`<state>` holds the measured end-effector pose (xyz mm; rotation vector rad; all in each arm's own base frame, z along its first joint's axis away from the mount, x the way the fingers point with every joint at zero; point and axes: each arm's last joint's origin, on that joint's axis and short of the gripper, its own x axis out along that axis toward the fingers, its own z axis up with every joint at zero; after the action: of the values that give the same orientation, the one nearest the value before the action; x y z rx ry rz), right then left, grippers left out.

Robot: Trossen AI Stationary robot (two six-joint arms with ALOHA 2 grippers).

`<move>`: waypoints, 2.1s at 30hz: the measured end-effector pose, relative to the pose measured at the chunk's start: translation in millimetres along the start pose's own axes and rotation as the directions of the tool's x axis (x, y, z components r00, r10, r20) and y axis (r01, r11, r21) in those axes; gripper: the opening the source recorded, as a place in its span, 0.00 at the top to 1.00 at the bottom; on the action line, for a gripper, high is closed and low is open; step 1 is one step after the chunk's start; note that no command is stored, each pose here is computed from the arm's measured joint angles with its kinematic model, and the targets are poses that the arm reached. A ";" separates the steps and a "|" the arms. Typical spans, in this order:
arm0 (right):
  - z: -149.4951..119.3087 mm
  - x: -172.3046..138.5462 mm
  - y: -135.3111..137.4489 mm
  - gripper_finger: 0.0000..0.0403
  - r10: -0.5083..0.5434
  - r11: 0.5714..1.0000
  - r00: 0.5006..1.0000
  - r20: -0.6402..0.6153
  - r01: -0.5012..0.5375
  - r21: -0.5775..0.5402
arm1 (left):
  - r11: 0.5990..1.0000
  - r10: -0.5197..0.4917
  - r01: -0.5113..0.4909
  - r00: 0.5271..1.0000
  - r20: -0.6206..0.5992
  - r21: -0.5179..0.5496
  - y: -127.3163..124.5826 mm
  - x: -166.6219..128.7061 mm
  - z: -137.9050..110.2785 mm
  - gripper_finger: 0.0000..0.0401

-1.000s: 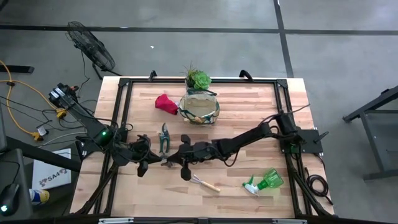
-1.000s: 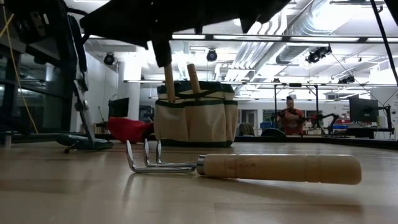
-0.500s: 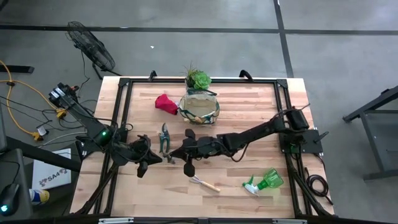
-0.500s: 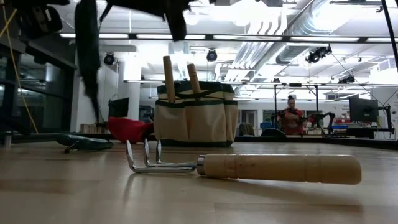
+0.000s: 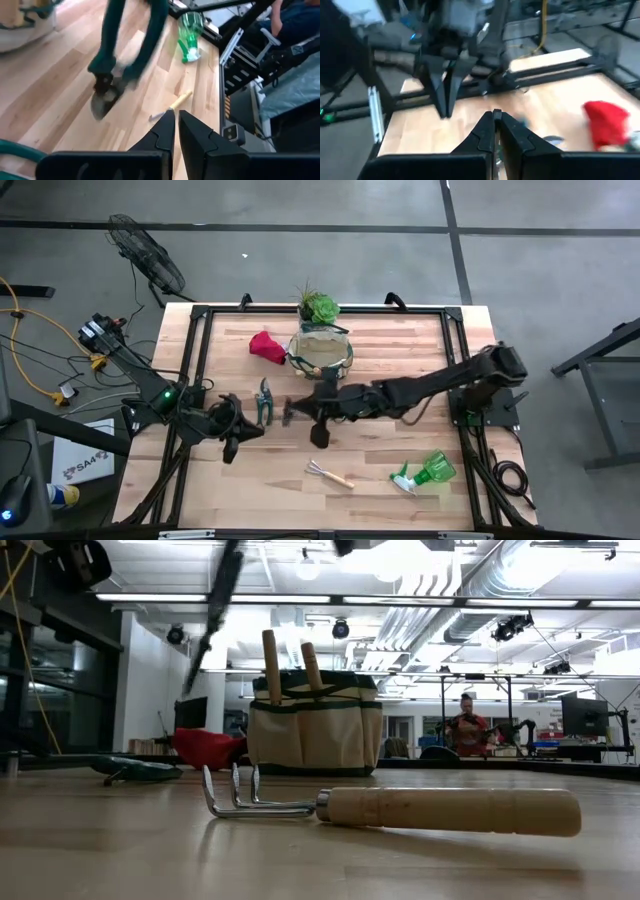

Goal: Pick & Place Garden tools in Gardening bag
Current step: Put the bottom green shear scissor into the gardening bag

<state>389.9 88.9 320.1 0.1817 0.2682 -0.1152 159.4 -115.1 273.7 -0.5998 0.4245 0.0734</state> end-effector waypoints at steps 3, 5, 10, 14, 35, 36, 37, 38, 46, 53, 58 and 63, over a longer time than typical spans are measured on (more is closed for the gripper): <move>15.5 -23.2 -5.5 0.99 -0.063 0.998 0.998 0.005 0.063 -0.002 | 1.000 0.011 -0.011 1.000 0.008 0.003 0.6 0.0 0.0 0.95; 25.4 -38.5 -9.1 0.99 -0.094 0.996 0.995 0.017 0.094 0.000 | 1.000 0.015 -0.015 1.000 0.008 0.005 0.9 0.0 -0.1 0.95; 48.0 -75.2 -18.7 0.99 -0.161 0.987 0.985 0.066 0.160 0.017 | 0.999 0.037 -0.038 0.999 0.031 0.007 1.8 0.0 0.4 0.95; 58.7 -99.0 -26.0 0.99 -0.218 0.976 0.972 0.086 0.218 0.001 | 0.999 0.048 -0.048 0.998 0.045 0.007 2.1 -0.1 0.8 0.95; 54.0 -128.0 -63.5 0.99 -0.443 0.897 0.895 -0.063 0.441 -0.042 | 0.999 0.050 -0.050 0.998 0.046 0.007 2.2 -0.1 0.7 0.95; 52.4 -128.7 -64.2 0.99 -0.452 0.892 0.889 -0.075 0.451 -0.034 | 0.999 0.050 -0.050 0.998 0.046 0.007 2.2 -0.1 0.8 0.95; 51.3 -129.6 -64.9 0.99 -0.463 0.886 0.883 -0.083 0.462 -0.024 | 0.999 0.050 -0.050 0.998 0.046 0.007 2.2 -0.1 0.8 0.95; 50.5 -130.8 -65.8 0.99 -0.476 0.879 0.875 -0.088 0.477 -0.012 | 0.999 0.050 -0.050 0.998 0.046 0.007 2.2 -0.1 0.7 0.95; 45.5 -133.8 -68.7 0.99 -0.522 0.845 0.844 -0.120 0.531 0.055 | 0.999 0.049 -0.050 0.998 0.046 0.007 2.2 -0.1 0.7 0.95; 40.6 -137.0 -73.6 0.99 -0.598 0.787 0.790 -0.138 0.611 0.089 | 0.999 0.048 -0.048 0.998 0.044 0.007 2.2 -0.1 0.7 0.95; 38.9 -134.1 -81.7 0.99 -0.638 0.743 0.755 -0.152 0.655 0.138 | 0.999 0.048 -0.048 0.998 0.044 0.007 2.2 -0.1 0.7 0.95; 36.9 -125.6 -89.4 0.99 -0.672 0.707 0.722 -0.161 0.691 0.150 | 0.999 0.048 -0.048 0.998 0.044 0.007 2.2 -0.1 0.7 0.95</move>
<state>266.6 5.6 374.8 0.2827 0.4124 -0.8902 159.1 -112.9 273.0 -0.5787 0.3968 0.1304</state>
